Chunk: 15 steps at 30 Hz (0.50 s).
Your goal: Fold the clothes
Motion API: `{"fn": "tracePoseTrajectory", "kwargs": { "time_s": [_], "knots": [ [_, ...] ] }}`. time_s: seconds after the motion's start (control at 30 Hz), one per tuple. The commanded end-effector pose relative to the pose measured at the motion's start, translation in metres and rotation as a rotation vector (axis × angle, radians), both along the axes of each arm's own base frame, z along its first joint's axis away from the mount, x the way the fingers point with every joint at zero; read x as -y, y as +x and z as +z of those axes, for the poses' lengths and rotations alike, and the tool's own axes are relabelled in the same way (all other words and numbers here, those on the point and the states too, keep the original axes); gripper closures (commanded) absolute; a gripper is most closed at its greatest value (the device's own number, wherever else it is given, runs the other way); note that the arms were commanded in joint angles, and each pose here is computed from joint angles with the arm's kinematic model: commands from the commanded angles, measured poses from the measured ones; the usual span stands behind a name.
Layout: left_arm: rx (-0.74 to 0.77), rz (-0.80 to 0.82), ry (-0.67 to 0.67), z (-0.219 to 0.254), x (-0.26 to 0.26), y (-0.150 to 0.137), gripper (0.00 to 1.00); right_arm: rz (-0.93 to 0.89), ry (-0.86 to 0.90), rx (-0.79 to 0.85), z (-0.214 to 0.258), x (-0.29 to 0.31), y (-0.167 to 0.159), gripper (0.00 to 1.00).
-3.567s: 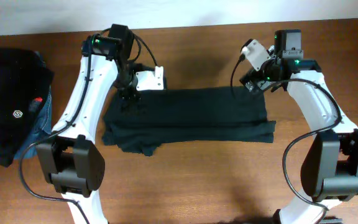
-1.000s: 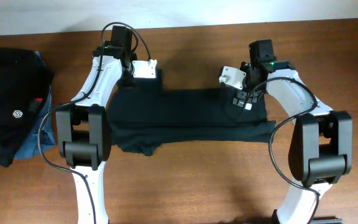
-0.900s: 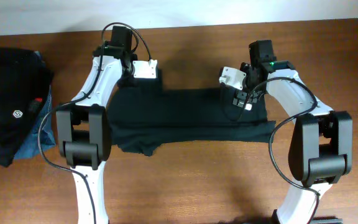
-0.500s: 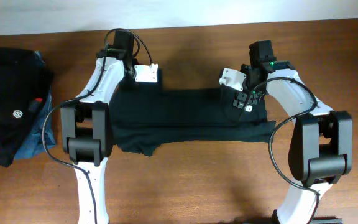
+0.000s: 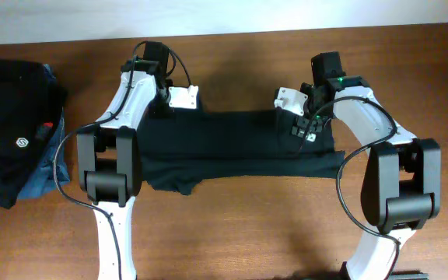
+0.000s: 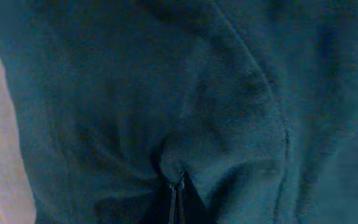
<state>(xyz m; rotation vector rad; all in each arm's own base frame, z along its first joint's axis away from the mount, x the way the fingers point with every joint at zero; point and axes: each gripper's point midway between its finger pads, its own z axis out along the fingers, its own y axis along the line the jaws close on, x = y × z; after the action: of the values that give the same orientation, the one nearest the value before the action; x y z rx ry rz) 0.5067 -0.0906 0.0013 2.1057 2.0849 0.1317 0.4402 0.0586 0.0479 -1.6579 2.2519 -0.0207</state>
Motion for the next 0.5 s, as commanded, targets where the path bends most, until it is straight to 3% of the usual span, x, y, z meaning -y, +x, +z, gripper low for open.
{"fn": "tracePoseTrajectory", "kwargs": {
  "time_s": [0.0, 0.17, 0.27, 0.47],
  "knots": [
    [-0.142, -0.010, 0.006, -0.040, 0.000, -0.029, 0.99, 0.004, 0.017, 0.004, 0.001, -0.005, 0.003, 0.09],
    [-0.169, -0.010, 0.010, -0.040, -0.001, -0.035, 0.99, -0.009, -0.023, 0.059, 0.004, 0.003, 0.015, 0.11],
    [-0.171, -0.011, 0.006, -0.040, 0.000, -0.036, 0.99, -0.027, -0.034, 0.115, 0.009, 0.010, 0.029, 0.03],
    [-0.177, -0.013, -0.015, -0.040, 0.003, -0.037, 0.99, -0.063, -0.043, 0.184, 0.014, 0.038, 0.047, 0.02]
  ]
}}
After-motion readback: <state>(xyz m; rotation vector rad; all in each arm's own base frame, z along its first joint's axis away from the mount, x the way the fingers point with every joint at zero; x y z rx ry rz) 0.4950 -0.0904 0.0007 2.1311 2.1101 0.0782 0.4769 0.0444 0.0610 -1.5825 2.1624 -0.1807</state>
